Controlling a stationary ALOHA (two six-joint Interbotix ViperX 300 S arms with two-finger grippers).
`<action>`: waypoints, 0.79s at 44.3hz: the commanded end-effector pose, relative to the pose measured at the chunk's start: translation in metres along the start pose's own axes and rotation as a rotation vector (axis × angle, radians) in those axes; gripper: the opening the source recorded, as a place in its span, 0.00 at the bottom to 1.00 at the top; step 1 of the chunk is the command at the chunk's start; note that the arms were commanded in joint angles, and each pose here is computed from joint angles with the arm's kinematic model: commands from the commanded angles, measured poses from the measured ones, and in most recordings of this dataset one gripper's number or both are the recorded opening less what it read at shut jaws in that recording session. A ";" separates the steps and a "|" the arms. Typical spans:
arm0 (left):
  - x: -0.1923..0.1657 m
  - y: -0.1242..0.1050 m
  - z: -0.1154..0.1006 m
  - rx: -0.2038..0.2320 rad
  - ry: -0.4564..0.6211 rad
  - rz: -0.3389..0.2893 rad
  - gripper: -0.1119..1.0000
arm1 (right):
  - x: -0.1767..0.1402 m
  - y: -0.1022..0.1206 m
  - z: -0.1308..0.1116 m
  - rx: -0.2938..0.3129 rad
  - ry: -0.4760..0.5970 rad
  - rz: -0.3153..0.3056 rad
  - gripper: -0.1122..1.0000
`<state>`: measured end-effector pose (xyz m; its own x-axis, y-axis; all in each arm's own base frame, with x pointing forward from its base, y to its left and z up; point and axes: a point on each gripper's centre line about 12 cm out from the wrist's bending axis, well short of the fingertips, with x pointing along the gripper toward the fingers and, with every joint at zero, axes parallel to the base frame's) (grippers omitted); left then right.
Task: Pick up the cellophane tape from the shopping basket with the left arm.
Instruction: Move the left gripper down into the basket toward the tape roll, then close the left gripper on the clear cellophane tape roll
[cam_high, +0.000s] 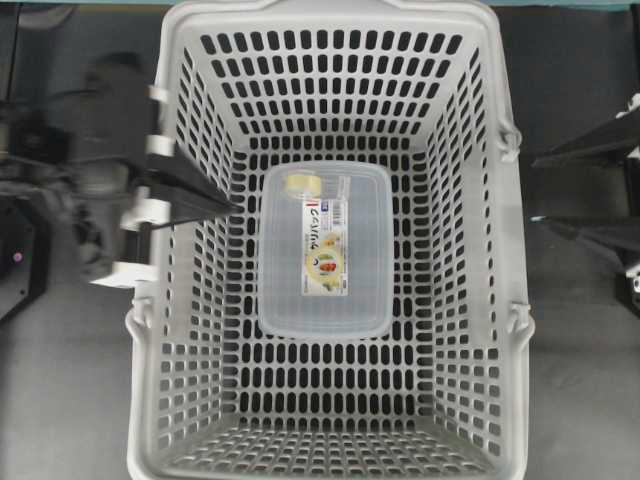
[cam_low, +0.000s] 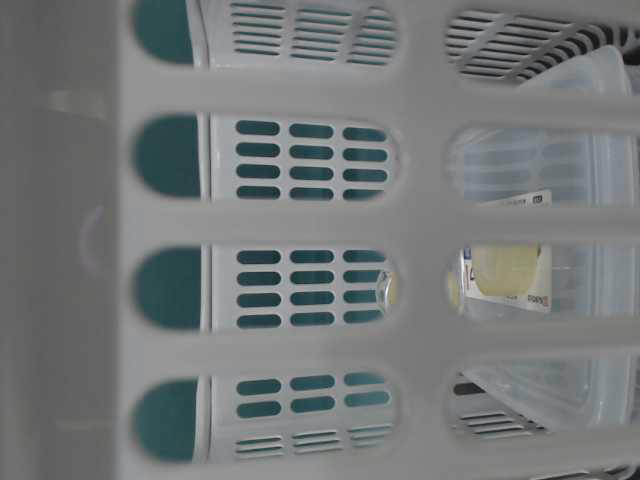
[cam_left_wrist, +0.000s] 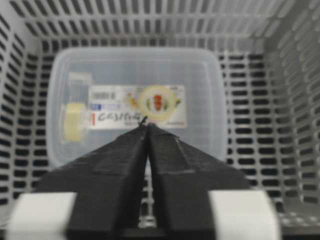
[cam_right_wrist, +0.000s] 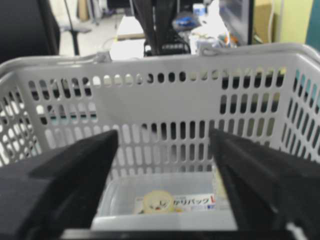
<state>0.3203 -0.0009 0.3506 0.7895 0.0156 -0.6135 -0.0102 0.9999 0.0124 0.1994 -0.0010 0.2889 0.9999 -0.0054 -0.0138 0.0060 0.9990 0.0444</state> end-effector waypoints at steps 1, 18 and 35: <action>0.011 0.004 0.015 -0.006 0.023 0.013 0.22 | 0.002 -0.001 0.010 0.005 -0.025 -0.004 0.78; 0.100 -0.003 0.013 0.012 0.333 0.008 0.92 | 0.002 -0.001 0.011 0.005 -0.035 -0.004 0.78; 0.172 -0.025 -0.010 0.105 0.467 -0.032 0.91 | 0.001 0.000 0.013 0.005 -0.057 -0.001 0.78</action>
<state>0.4441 -0.0193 0.2362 0.4177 0.0107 -0.9085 0.0813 0.9955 0.0491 0.1992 -0.0013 0.2929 0.9999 -0.0070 0.0153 0.0064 0.9990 0.0444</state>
